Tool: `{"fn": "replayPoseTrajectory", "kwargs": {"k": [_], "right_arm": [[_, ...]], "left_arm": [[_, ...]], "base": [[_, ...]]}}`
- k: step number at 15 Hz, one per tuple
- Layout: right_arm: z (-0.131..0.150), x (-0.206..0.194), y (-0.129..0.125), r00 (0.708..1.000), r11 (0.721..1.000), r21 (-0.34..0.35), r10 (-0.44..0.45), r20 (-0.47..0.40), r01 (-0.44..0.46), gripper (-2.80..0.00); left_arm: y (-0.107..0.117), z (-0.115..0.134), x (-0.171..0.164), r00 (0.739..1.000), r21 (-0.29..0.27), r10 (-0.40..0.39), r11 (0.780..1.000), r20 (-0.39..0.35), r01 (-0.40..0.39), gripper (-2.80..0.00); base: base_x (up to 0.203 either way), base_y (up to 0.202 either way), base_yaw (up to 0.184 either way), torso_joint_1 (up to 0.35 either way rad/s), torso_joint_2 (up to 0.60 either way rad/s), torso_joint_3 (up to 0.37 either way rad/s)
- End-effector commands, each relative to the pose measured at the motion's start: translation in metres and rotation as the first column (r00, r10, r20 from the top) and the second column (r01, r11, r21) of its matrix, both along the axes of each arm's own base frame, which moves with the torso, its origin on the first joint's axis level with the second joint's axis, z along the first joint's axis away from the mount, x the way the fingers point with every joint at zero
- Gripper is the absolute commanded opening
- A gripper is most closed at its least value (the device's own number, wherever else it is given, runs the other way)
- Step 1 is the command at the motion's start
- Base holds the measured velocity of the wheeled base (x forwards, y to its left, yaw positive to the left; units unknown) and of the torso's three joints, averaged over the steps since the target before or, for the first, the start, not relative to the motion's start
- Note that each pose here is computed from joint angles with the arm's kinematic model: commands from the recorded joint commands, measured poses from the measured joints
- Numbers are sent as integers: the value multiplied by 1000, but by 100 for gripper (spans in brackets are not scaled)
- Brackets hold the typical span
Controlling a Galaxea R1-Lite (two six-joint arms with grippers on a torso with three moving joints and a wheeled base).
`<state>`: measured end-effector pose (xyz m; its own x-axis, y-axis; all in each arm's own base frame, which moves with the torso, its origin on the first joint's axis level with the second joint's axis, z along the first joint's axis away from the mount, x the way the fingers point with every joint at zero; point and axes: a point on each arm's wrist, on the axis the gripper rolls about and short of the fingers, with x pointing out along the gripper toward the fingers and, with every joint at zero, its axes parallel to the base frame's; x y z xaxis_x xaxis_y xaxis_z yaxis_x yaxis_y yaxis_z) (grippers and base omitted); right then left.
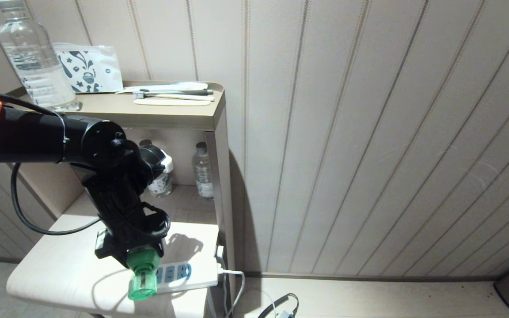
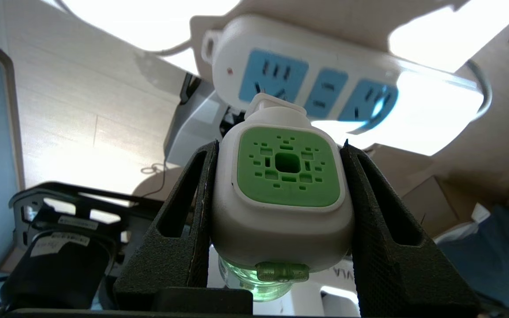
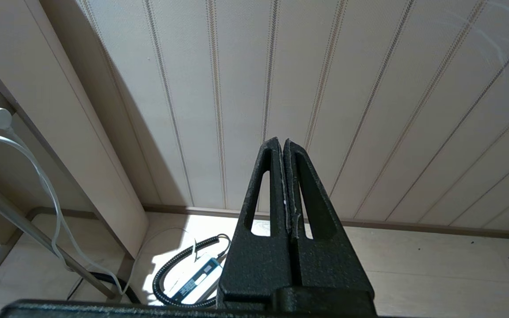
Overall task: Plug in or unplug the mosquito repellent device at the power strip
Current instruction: Insert the plug into the socket
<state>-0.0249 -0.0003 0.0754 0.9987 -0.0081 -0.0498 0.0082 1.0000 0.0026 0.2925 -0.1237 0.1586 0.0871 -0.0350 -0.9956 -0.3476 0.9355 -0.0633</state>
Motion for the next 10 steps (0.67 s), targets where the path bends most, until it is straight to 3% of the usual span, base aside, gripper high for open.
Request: {"fn": "replayPoseTrajectory", "kwargs": {"k": [1, 10], "right_arm": [[0, 0, 0, 1000, 1000, 0, 0, 1, 0, -280], [0, 0, 0, 1000, 1000, 0, 0, 1, 0, -280]], "left_arm": [[2, -6, 3, 1000, 7, 12, 1000, -18, -12, -280], [-1, -18, 12, 1000, 2, 14, 1000, -26, -14, -280]], "base": [[0, 0, 0, 0, 0, 0], [0, 0, 0, 0, 0, 0]]}}
